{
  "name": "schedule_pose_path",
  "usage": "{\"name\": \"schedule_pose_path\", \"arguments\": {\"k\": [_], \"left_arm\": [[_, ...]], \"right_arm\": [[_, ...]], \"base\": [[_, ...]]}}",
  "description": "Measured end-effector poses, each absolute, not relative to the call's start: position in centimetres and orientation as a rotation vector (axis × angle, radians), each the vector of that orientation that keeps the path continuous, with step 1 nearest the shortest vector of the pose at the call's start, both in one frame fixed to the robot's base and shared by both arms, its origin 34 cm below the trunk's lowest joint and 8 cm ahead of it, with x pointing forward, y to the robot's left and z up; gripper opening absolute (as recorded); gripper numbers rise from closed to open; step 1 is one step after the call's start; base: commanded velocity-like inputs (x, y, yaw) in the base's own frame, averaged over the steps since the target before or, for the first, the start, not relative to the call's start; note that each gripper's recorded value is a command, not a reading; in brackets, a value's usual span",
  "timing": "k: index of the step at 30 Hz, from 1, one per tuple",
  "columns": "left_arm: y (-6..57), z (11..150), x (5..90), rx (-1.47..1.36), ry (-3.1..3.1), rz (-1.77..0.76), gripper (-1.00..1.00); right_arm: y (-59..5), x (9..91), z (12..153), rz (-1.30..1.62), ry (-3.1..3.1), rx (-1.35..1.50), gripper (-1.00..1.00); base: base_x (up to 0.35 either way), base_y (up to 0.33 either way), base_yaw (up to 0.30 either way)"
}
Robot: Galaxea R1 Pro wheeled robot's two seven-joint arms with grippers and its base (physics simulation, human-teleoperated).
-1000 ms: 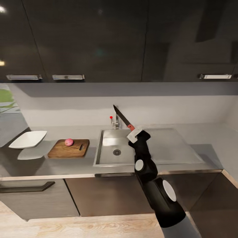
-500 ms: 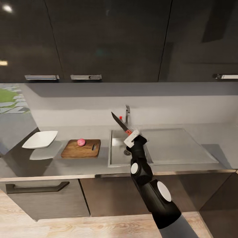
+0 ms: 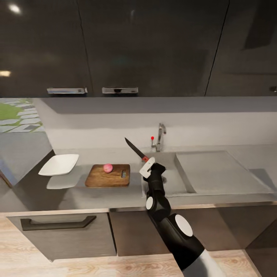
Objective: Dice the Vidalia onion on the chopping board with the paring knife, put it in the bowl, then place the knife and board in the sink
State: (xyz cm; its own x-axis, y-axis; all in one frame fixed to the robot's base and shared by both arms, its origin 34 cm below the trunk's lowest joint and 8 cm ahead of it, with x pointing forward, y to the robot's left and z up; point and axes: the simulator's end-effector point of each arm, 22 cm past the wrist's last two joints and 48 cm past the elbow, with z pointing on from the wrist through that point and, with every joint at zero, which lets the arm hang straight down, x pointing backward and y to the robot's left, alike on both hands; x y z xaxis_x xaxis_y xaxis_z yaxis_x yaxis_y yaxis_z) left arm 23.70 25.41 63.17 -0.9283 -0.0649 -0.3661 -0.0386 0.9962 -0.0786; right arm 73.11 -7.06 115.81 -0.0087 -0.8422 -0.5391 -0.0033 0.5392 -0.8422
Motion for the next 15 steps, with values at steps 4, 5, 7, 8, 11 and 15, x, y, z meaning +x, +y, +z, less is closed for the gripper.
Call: {"name": "schedule_pose_path", "arguments": {"k": [4, 5, 7, 8, 11, 15], "left_arm": [[25.4, 63.2, 23.6, -0.074, 2.763, -0.099, 1.0], [25.4, 63.2, 23.6, -0.075, 2.763, -0.099, 1.0], [25.4, 63.2, 23.7, -0.075, 2.762, -0.098, 1.0], [25.4, 63.2, 23.7, -0.074, 2.762, -0.099, 1.0], [25.4, 63.2, 23.6, -0.075, 2.762, -0.099, 1.0], [25.4, 63.2, 23.7, -0.075, 2.762, -0.099, 1.0]], "right_arm": [[-7.0, 73.2, 114.6, -0.788, 1.452, -0.802, -1.0], [-7.0, 73.2, 114.3, -0.79, 1.455, -0.807, -1.0], [-6.3, 73.0, 113.3, -0.804, 1.445, -0.836, -1.0], [-5.8, 72.8, 113.1, -0.81, 1.432, -0.847, -1.0], [-5.0, 72.5, 112.3, -0.828, 1.413, -0.871, -1.0], [-4.9, 72.4, 112.0, -0.833, 1.41, -0.878, -1.0]], "base": [[0.08, 0.298, 0.0], [0.042, 0.298, 0.0], [0.018, 0.298, 0.0], [0.009, 0.298, 0.0], [0.003, 0.298, 0.0], [0.001, 0.298, 0.0]]}}
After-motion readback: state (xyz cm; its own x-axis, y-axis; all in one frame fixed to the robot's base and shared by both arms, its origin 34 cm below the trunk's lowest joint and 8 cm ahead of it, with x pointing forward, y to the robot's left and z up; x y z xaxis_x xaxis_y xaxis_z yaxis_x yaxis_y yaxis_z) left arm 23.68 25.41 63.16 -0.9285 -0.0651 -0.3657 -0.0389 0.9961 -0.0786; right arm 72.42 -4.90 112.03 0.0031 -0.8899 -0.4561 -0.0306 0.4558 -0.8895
